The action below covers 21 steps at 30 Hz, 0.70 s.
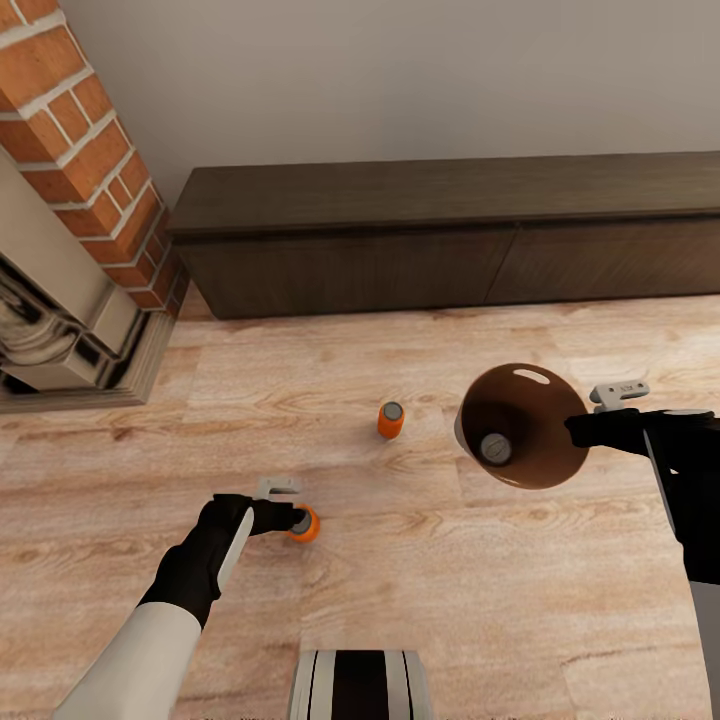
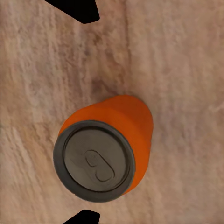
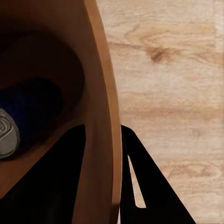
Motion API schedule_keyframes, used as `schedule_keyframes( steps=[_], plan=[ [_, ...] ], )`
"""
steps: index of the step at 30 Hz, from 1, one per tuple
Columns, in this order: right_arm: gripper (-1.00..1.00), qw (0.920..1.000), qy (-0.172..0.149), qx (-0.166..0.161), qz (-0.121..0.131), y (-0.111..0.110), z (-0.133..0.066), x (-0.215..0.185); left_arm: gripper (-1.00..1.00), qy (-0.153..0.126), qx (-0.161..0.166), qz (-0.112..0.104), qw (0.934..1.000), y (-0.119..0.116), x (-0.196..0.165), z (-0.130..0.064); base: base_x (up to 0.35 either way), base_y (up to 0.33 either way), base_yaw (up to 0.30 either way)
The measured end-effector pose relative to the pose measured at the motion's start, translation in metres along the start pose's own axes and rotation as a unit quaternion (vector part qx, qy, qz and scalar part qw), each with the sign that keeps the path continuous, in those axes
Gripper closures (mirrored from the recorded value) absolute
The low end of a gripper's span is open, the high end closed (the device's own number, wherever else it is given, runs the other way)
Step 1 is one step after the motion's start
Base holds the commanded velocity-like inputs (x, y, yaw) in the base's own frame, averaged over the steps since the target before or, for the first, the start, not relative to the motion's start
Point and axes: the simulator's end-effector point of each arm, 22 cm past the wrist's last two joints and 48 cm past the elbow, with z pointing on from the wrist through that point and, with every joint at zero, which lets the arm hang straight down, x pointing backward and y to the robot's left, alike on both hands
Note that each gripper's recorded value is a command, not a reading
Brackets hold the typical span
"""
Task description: Put the three can of soda from the living room inside the tash can in the kitchen.
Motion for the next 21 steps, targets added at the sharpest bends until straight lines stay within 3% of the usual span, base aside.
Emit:
schedule_keyframes(
  steps=[6, 15, 21],
  plan=[
    [1.0, 0.9996, 0.01, 0.022, -0.013, -0.006, 0.004, 0.006, -1.0, 0.003, 0.001, -0.001, 1.0, 0.0, 0.003, 0.003, 0.0, 0.0, 0.0],
    [1.0, 0.9997, 0.015, 0.015, -0.013, 0.005, 0.01, 0.009, -1.0, 0.008, 0.007, 0.024, 0.9997, -0.014, 0.006, 0.007, 0.0, 0.0, 0.0],
    [1.0, 0.9995, 0.018, 0.006, -0.024, 0.017, 0.013, 0.01, -1.0, 0.009, 0.01, 0.027, 0.9995, -0.018, 0.007, 0.008, 0.0, 0.0, 0.0]
  ],
)
